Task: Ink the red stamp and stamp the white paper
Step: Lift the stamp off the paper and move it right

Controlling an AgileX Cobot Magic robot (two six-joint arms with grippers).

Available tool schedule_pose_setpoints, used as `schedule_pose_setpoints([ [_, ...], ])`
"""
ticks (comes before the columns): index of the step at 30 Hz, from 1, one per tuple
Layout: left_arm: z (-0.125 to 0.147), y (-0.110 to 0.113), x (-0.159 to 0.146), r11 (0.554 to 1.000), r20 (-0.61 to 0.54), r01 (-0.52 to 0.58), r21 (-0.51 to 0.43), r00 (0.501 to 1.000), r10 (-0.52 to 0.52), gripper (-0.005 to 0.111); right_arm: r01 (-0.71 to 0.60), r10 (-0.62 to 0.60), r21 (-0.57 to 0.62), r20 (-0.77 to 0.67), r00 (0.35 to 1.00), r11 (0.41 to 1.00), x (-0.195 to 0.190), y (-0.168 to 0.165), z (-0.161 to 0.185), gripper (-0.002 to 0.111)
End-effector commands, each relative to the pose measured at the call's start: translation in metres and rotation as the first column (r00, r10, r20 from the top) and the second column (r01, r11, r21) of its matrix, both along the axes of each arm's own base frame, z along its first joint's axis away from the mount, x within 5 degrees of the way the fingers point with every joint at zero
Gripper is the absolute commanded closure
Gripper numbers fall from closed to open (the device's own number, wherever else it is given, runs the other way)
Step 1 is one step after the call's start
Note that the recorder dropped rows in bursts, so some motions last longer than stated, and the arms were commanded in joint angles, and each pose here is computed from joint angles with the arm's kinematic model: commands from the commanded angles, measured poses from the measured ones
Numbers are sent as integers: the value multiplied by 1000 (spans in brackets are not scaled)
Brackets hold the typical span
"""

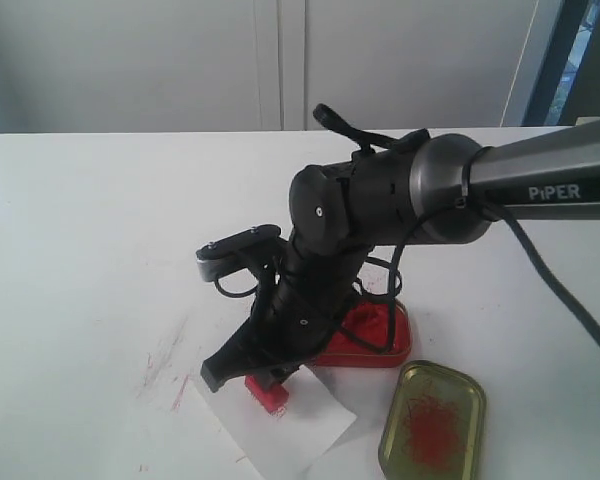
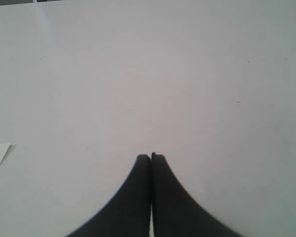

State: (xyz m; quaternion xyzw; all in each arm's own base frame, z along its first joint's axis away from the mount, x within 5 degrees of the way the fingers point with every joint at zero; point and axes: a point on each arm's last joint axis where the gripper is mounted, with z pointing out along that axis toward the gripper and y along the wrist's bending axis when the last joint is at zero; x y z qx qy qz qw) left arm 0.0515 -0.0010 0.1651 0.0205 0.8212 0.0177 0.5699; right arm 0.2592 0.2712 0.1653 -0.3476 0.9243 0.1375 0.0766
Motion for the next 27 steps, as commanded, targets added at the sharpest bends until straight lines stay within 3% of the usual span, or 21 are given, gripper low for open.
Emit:
schedule_pose_setpoints([
  [1,1,0,0,1000,-2,-2,-10,1000,2,107,-4,2,42,55,999,999,-1,-4,24,108],
  [7,1,0,0,1000,-2,-2,-10,1000,2,107,25,-33,102,76,997,994,-2,-9,47,108],
  [17,1,0,0,1000,-2,-2,-10,1000,2,107,124,-122,131,-24,992,984,25,-47,48,108],
  [27,1,0,0,1000,-2,-2,-10,1000,2,107,272,-242,309,-132,961,911,50,-103,34,108],
])
